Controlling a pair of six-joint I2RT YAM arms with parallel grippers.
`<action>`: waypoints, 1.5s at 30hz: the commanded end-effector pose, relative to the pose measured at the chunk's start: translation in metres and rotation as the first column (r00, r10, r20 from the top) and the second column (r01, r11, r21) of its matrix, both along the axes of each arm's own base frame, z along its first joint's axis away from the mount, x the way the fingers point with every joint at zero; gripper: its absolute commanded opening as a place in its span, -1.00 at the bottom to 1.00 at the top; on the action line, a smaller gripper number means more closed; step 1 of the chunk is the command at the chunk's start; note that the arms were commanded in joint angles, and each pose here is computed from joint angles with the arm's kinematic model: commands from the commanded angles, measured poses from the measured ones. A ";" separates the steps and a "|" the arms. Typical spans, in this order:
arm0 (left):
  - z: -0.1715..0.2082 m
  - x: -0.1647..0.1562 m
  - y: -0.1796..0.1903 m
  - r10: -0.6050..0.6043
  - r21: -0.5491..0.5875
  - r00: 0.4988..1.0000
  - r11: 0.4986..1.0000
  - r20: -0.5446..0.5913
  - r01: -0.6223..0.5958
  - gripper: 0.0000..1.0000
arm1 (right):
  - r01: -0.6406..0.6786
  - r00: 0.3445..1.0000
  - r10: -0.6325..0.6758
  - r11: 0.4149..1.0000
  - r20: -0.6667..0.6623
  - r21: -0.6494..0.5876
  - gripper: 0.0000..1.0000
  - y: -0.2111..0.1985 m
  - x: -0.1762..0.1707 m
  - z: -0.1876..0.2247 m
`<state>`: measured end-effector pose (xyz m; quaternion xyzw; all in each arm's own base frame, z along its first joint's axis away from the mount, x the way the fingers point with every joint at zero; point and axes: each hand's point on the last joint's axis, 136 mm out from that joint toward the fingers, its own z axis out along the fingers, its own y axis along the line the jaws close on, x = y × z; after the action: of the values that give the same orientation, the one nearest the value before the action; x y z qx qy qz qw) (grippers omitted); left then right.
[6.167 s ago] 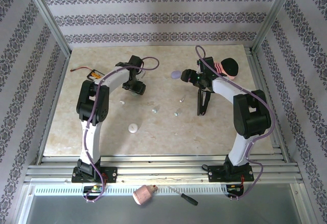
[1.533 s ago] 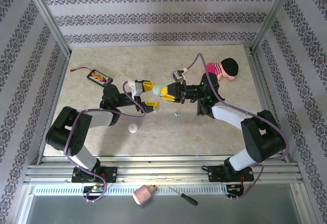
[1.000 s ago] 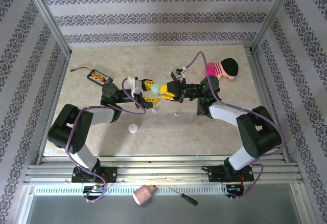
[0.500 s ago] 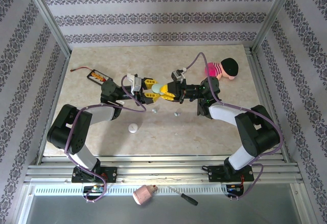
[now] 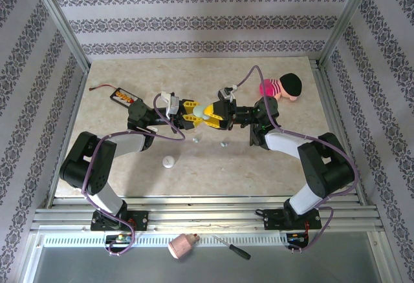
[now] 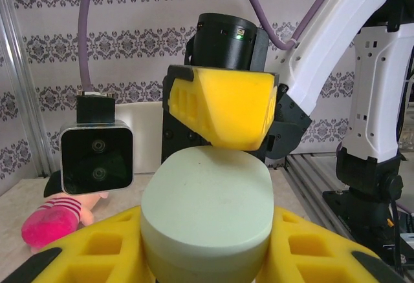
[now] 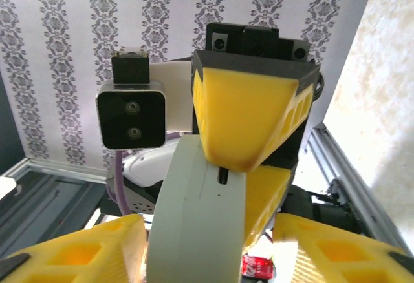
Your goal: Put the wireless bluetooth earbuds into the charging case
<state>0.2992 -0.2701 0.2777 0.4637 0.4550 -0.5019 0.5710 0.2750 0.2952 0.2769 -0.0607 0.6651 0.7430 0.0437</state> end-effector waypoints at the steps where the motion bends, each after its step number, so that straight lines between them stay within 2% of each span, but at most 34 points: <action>1: 0.010 -0.008 -0.002 -0.030 -0.018 1.000 0.999 0.006 0.031 -0.48 | 0.033 0.987 -0.035 0.999 0.154 0.015 0.21 -0.007 0.003 0.021; 6: 0.011 -0.009 0.000 -0.020 -0.027 0.999 0.999 -0.029 0.019 -0.49 | 0.053 0.982 -0.054 0.999 0.180 0.006 0.32 -0.012 0.006 0.016; 11: 0.010 -0.009 0.002 -0.012 -0.029 0.999 1.000 -0.050 0.010 -0.49 | 0.118 0.967 -0.110 0.993 0.232 -0.020 0.35 -0.023 0.017 0.012; 17: 0.006 -0.002 0.010 0.038 -0.037 0.996 0.998 -0.076 -0.041 -0.49 | 0.245 0.904 -0.231 0.970 0.360 0.008 0.37 -0.033 0.038 0.033; 20: 0.005 0.003 0.013 0.057 -0.040 0.994 0.997 -0.090 -0.061 -0.49 | 0.299 0.836 -0.271 0.954 0.478 0.017 0.41 -0.038 0.044 0.042; 24: 0.003 0.004 0.013 0.050 -0.037 0.993 0.998 -0.110 -0.055 -0.49 | 0.319 0.685 -0.255 0.947 0.682 0.034 0.43 -0.045 0.040 0.053; 28: 0.007 -0.001 0.012 0.026 -0.035 0.993 0.999 -0.115 -0.030 -0.49 | 0.261 0.500 -0.184 0.964 0.847 0.055 0.45 -0.050 0.018 0.066; 32: 0.007 -0.007 0.013 0.004 -0.028 0.993 1.000 -0.117 -0.007 -0.48 | 0.156 0.358 -0.100 0.987 0.928 0.046 0.53 -0.051 -0.012 0.067; 35: 0.005 -0.009 0.012 -0.004 -0.023 0.993 1.000 -0.121 0.002 -0.49 | 0.132 0.303 -0.082 0.990 0.949 0.044 0.59 -0.052 -0.018 0.069; 38: 0.001 -0.011 0.013 -0.003 -0.019 0.992 1.000 -0.122 0.000 -0.48 | 0.179 0.281 -0.068 0.984 0.957 0.017 0.60 -0.051 -0.008 0.068; 41: -0.001 -0.012 0.013 -0.004 -0.015 0.993 1.000 -0.122 0.002 -0.48 | 0.303 0.244 0.001 0.950 0.970 -0.077 0.62 -0.047 0.010 0.056; 45: -0.003 -0.013 0.013 -0.018 -0.007 0.992 1.000 -0.125 0.018 -0.47 | 0.300 0.212 0.096 0.941 0.973 -0.158 0.65 -0.042 0.005 0.047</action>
<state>0.2943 -0.2616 0.2655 0.4157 0.5049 -0.5393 0.5306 0.2849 0.2536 0.3344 -0.4304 0.5955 0.4732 0.4860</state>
